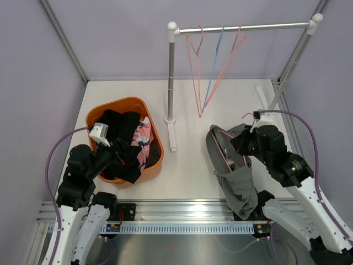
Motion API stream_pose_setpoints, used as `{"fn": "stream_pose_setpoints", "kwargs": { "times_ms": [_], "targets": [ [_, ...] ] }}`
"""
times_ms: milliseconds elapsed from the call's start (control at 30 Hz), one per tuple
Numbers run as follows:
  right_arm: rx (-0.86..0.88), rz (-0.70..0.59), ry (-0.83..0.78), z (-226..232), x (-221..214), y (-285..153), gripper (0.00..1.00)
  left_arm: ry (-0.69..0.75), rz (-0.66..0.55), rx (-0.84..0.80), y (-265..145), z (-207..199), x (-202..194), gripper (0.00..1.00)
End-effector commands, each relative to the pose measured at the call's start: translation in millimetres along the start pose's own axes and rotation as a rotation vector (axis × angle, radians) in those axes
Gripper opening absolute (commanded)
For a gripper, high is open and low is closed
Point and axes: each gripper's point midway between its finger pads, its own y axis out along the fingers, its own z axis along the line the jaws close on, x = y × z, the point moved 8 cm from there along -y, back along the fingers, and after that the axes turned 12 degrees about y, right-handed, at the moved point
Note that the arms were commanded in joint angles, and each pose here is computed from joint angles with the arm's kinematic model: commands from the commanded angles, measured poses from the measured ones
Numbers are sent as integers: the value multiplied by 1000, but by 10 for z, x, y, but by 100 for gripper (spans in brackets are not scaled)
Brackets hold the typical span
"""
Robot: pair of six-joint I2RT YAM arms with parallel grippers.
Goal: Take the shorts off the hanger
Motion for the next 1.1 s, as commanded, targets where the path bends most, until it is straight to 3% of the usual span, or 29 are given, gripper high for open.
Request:
{"fn": "stream_pose_setpoints", "kwargs": {
  "times_ms": [0,200,400,533,567,633,733,1067],
  "targets": [
    [137,44,23,289,-145,-58,0,29,23,-108,101,-67,-9,99],
    [170,124,-134,830,-580,-16,0,17,74,-143,188,-82,-32,99],
    [182,63,-240,1328,-571,-124,0,24,122,-186,331,-204,-50,99],
    [222,45,-262,1523,-449,-244,0,85,177,-283,457,-667,-98,99],
    [222,44,-275,1528,-440,-276,0,109,184,-212,569,-703,-111,99],
    [233,34,-269,1558,-369,-343,0,160,176,-235,573,-982,-14,99],
    [256,31,-267,1561,-311,-446,0,201,170,-83,759,-1102,84,99],
    [289,48,-269,1498,-281,-629,0,208,84,61,984,-1142,226,99]
  ]
}}
